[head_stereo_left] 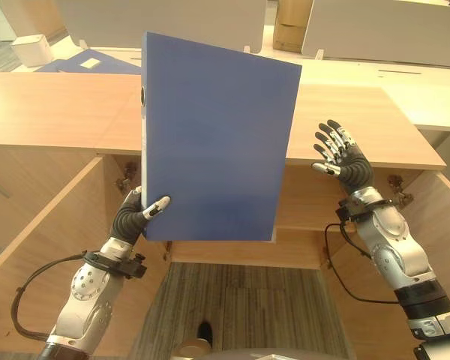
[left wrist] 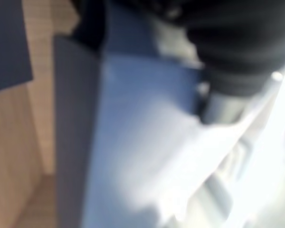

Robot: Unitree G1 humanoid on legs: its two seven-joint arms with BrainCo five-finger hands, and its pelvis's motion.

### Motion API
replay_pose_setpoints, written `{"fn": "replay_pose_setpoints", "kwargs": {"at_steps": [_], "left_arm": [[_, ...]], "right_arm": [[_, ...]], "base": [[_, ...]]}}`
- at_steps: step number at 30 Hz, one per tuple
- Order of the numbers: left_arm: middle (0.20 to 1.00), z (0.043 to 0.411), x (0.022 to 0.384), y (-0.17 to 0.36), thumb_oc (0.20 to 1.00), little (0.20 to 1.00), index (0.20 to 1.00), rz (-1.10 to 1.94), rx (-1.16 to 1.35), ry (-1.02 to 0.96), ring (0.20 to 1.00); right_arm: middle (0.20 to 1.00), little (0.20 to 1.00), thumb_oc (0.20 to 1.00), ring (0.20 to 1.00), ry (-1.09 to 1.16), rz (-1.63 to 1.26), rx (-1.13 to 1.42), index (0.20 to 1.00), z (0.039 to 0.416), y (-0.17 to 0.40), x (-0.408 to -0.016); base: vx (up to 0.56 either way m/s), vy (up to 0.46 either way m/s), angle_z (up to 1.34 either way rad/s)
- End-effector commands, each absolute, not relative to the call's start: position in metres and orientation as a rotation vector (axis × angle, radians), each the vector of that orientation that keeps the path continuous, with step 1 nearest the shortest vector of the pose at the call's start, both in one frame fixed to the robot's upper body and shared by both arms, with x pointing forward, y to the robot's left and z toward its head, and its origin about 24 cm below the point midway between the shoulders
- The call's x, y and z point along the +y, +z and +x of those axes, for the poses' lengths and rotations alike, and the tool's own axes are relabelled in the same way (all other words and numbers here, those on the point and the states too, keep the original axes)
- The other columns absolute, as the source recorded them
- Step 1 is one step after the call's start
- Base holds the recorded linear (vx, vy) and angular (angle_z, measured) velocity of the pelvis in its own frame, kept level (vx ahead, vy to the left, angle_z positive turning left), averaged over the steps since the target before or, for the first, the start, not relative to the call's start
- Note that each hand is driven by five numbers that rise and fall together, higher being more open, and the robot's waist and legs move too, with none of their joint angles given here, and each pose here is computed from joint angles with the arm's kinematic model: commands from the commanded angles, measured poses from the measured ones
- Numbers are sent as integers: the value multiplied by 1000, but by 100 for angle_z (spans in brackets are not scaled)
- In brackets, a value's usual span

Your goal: Put the empty folder in the office cabinet

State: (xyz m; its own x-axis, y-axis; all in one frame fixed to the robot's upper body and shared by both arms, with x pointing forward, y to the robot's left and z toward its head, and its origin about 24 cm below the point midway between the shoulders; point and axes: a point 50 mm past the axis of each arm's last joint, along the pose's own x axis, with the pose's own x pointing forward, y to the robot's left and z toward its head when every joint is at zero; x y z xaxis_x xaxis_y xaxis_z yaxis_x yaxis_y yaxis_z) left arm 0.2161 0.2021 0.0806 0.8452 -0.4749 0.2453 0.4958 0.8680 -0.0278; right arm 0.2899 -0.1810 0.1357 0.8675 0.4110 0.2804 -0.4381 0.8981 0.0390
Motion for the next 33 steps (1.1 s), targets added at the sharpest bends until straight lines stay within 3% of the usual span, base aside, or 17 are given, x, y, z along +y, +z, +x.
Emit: {"fn": "replay_pose_setpoints", "kwargs": {"at_steps": [1,25,26,27,28,33], "left_arm": [[200,234,199,108,200,200,200,-26,-389,-565,200],[200,250,152,117,200,200,200,-70,-456,-695,200],[200,250,150,116,200,200,200,-72,-452,-698,200],[200,250,149,116,200,200,200,-73,-450,-698,200],[200,251,147,114,200,200,200,-77,-443,-698,200],[200,250,147,111,200,200,200,-76,-438,-668,200]], "right_arm": [[1000,1000,1000,1000,444,123,-353,1000,303,162,-184],[1000,1000,1000,1000,593,260,-223,1000,317,157,-106],[454,454,454,454,600,256,-222,454,318,157,-104],[247,247,247,247,601,255,-222,247,318,156,-103],[200,200,200,200,606,243,-220,200,318,155,-99],[200,200,200,200,596,215,-240,200,317,153,-98]], "base": [[0,0,0],[0,2,0],[0,0,0],[0,0,0],[0,0,0],[0,0,0]]}}
